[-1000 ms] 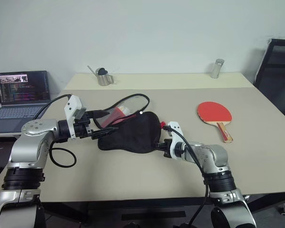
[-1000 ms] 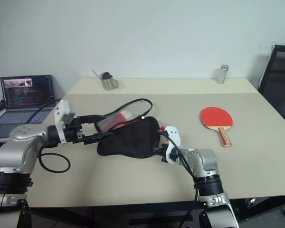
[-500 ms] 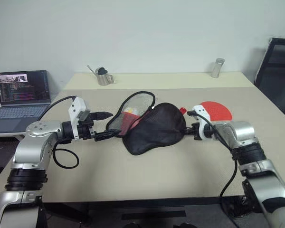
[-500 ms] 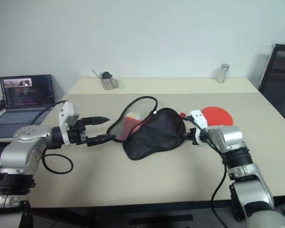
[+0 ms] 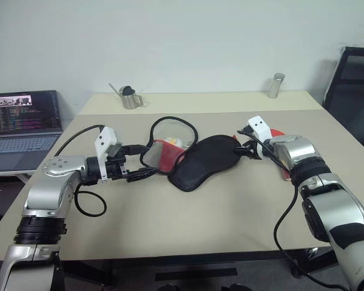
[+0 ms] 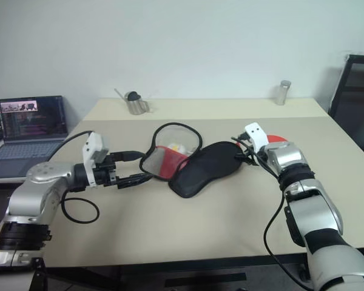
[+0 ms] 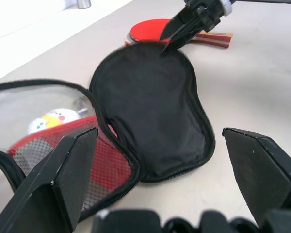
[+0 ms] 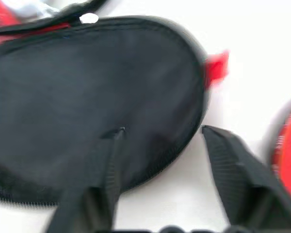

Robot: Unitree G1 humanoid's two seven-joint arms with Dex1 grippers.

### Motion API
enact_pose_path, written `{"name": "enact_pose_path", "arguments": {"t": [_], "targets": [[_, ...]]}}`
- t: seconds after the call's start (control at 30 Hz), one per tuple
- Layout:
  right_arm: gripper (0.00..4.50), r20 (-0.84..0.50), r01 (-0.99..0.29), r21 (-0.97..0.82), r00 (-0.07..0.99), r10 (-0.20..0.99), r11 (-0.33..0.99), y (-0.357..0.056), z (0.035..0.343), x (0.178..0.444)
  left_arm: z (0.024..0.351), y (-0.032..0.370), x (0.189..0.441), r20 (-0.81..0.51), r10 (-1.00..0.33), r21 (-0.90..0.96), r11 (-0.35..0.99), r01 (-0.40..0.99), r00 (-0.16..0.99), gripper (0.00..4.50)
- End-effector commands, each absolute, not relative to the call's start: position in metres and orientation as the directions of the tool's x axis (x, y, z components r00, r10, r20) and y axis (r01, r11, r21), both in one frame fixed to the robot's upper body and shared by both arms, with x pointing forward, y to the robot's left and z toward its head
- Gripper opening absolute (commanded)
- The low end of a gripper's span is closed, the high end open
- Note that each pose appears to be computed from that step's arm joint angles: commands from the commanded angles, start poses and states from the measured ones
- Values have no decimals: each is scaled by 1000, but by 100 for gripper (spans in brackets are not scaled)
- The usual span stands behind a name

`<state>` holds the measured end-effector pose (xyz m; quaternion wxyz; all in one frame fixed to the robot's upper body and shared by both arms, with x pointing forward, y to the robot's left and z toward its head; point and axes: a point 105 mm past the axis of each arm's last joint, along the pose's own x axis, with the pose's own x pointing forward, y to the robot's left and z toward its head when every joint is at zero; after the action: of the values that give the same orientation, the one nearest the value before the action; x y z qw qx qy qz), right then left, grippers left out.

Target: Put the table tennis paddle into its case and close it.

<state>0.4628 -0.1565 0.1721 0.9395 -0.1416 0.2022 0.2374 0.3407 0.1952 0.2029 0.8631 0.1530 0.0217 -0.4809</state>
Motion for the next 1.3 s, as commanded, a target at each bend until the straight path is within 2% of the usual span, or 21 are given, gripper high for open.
{"name": "enact_pose_path", "arguments": {"t": [0.03, 0.13, 0.2, 0.3, 0.37, 0.43, 0.57, 0.7, 0.87, 1.3], "targets": [[276, -316, -417, -247, 888, 334, 875, -170, 213, 473, 218, 191, 341, -151, -830, 300, 479, 825, 537, 450], [276, -317, -429, -225, 881, 350, 875, -175, 216, 471, 217, 190, 340, -152, -833, 300, 473, 828, 532, 450], [276, -339, -489, -170, 844, 415, 856, -169, 215, 464, 217, 189, 341, -154, -835, 299, 470, 831, 528, 450], [276, -384, -638, -133, 738, 554, 758, -150, 206, 439, 217, 189, 342, -157, -837, 298, 466, 833, 524, 450], [276, -410, -698, -123, 683, 605, 705, -139, 197, 418, 217, 189, 343, -158, -839, 297, 463, 835, 521, 450], [276, -412, -706, -92, 669, 619, 702, -130, 190, 402, 217, 188, 344, -158, -840, 297, 460, 837, 519, 450], [276, -422, -660, 123, 641, 641, 741, -110, 166, 369, 216, 185, 345, -160, -847, 294, 449, 844, 506, 450], [276, -431, -620, 247, 619, 657, 745, -95, 155, 347, 216, 184, 347, -163, -851, 293, 442, 848, 500, 450], [276, -435, -571, 322, 619, 653, 755, -80, 145, 342, 216, 183, 349, -165, -853, 295, 436, 850, 495, 450], [276, -429, -542, 378, 616, 661, 750, -49, 130, 357, 220, 187, 351, -171, -848, 312, 437, 844, 502, 450]]}}
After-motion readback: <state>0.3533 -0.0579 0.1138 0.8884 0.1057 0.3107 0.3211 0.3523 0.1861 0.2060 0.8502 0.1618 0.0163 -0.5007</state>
